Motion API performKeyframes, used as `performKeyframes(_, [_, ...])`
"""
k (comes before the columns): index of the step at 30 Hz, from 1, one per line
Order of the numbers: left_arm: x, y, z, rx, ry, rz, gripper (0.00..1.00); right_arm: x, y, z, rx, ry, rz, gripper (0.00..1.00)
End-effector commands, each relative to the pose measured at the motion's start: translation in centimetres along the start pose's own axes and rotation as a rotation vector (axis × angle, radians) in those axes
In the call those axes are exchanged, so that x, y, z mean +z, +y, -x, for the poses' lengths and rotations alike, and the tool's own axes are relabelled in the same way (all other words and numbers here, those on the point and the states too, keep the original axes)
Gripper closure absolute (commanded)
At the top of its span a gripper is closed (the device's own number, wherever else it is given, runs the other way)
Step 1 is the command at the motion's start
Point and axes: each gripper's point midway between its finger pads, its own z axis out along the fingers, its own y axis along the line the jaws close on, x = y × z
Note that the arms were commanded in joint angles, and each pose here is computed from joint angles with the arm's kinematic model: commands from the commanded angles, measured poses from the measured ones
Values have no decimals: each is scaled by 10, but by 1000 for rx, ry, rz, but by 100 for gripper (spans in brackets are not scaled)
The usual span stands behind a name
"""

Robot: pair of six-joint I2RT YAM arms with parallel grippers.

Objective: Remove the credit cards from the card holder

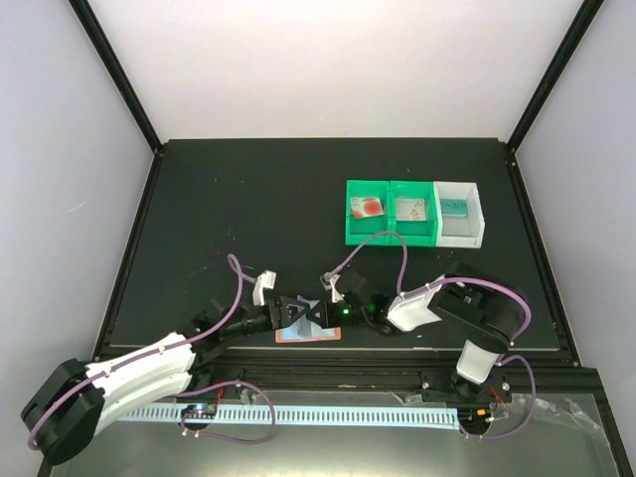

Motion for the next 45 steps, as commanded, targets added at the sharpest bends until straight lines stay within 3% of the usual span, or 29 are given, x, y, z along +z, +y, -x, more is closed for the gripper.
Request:
performKeyframes(1, [0,-20,-3,18,29,-82,29,2,2,-13,-10,35,29,87])
performKeyframes(8, [4,-22,-4,16,49,-75,29,0,6,-9,-25,16,39,88])
performKeyframes(12, [6,-22,-5,27,53,-77,34,-4,6,-8,-32,-9,46,78])
performKeyframes(19, [9,-29,-6,38,69,-92,61,-12,9,-3,-45,-42,53,76])
performKeyframes(28, [14,-8,-10,20,82,10,87,-30,15,5,-118,-83,26,70])
performKeyframes(35, [14,-7,-9,22,82,28,90,-44,28,3,-154,-78,69,64])
performKeyframes(41, [12,-3,-7,23,67,55,91,-47,35,-2,-155,-61,113,70])
performKeyframes(45, [11,2,-7,24,62,78,90,-51,37,-3,-153,-63,123,68])
